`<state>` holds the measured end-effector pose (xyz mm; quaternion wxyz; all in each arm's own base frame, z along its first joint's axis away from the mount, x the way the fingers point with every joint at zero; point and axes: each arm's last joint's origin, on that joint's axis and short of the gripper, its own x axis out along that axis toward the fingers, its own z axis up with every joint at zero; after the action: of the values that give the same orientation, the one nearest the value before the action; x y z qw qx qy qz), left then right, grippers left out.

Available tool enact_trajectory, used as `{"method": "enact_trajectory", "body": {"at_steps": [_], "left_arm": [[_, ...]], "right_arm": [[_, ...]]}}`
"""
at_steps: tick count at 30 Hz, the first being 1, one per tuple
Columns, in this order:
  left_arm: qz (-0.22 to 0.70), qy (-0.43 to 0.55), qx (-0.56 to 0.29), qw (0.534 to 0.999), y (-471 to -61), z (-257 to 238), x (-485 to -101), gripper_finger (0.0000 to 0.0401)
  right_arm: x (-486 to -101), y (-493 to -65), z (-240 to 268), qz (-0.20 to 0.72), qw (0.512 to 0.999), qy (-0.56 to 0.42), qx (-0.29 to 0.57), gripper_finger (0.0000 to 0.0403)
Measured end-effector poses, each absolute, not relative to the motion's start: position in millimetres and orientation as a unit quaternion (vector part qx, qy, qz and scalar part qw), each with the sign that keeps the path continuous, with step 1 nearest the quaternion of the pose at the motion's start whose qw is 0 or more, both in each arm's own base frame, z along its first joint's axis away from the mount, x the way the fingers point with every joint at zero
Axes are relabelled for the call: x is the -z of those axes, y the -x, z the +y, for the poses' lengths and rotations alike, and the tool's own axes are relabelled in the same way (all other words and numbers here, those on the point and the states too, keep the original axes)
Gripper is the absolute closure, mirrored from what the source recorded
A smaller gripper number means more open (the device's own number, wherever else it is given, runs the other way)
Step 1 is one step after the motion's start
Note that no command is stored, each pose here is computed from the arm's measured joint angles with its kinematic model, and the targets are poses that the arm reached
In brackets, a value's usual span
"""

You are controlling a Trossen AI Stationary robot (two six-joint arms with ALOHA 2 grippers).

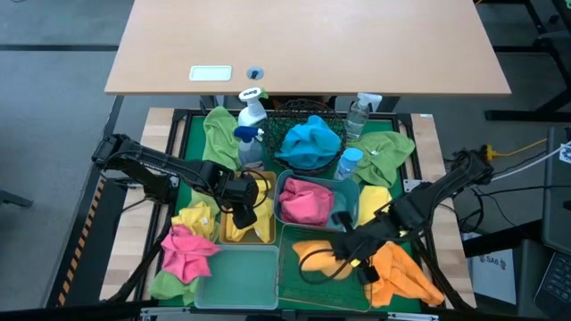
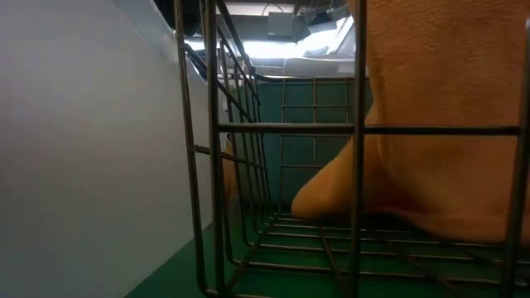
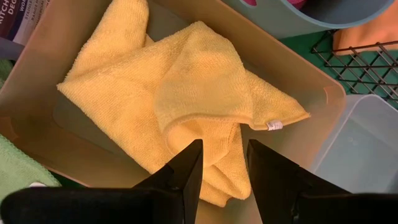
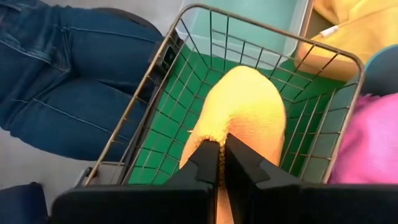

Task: Sort microfiber towel by color & place in baskets
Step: Put the top orange towel into the gold rectangular wire basket, then put the top left green towel into the white bin

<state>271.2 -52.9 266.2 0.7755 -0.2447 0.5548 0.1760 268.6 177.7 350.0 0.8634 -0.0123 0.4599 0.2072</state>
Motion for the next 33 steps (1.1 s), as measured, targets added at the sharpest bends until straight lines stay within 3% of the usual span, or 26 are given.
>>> {"method": "enact_trajectory", "body": {"at_steps": [9,23,28,33], "left_arm": [[0.557,0.247,-0.173,0.774,-271.0,-53.2,-266.1,0.0282],[0.542,0.235,-0.155,0.792,-245.4,-47.5,-291.9,0.0282],[0.511,0.217,-0.189,0.81,-226.1,-38.3,-308.2,0.0282],[0.503,0.217,-0.245,0.8,-205.0,-17.5,-318.6,0.0282]], "right_arm": [[-345.0,-271.9,179.9,0.467,0.86,0.015,-0.205,0.0372],[-344.5,-271.0,179.0,0.472,0.857,0.016,-0.204,0.0231],[-344.6,-266.6,177.7,0.489,0.844,0.011,-0.219,0.0217],[-346.9,-257.6,172.9,0.512,0.828,0.011,-0.226,0.0216]]}}
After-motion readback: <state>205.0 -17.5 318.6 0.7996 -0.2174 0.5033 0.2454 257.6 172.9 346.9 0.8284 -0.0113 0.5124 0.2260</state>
